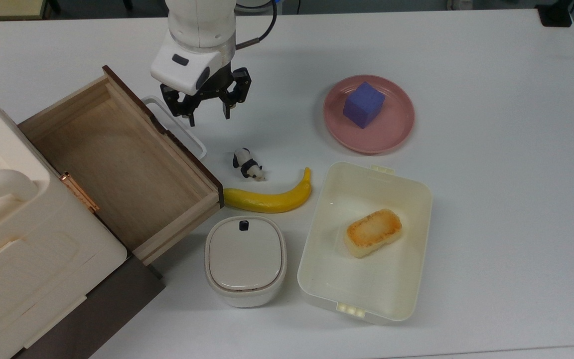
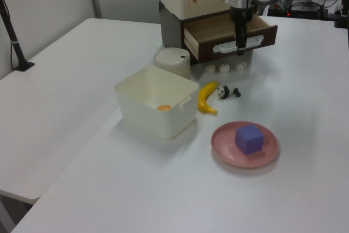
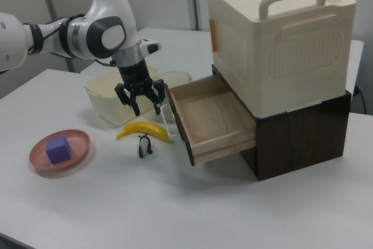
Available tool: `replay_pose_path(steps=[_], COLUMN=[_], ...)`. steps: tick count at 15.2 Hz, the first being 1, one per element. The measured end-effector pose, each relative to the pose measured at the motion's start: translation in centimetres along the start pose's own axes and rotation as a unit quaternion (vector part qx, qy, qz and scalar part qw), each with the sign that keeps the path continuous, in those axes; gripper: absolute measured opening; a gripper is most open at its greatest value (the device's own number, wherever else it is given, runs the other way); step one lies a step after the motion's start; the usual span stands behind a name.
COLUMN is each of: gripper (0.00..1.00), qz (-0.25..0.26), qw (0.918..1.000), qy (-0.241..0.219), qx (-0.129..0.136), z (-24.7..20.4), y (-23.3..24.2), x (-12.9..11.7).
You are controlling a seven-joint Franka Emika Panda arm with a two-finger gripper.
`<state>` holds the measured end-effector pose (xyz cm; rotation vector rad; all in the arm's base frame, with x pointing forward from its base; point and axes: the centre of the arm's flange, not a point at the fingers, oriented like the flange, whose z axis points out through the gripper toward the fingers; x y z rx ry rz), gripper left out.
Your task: Slide the drawer open
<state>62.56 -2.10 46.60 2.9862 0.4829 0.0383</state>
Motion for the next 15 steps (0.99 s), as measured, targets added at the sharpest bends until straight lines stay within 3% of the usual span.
replay_pose_path(steps=[3,4,11,15], gripper=[0.97,1.00,1.00,1.00], qz=[0.051,0.075,0.225,0.257], qw=[0.9987,0.9972,0.9741,0.9656], qy=[0.005,0.000,-0.003,-0.024], qx=[0.005,0.008,0.018,0.028], z=[-0.9,-1.1,-5.0,-6.8], y=[0.0,0.0,-0.5,0.2], x=[-0.1,-0.2,-1.6,-2.7])
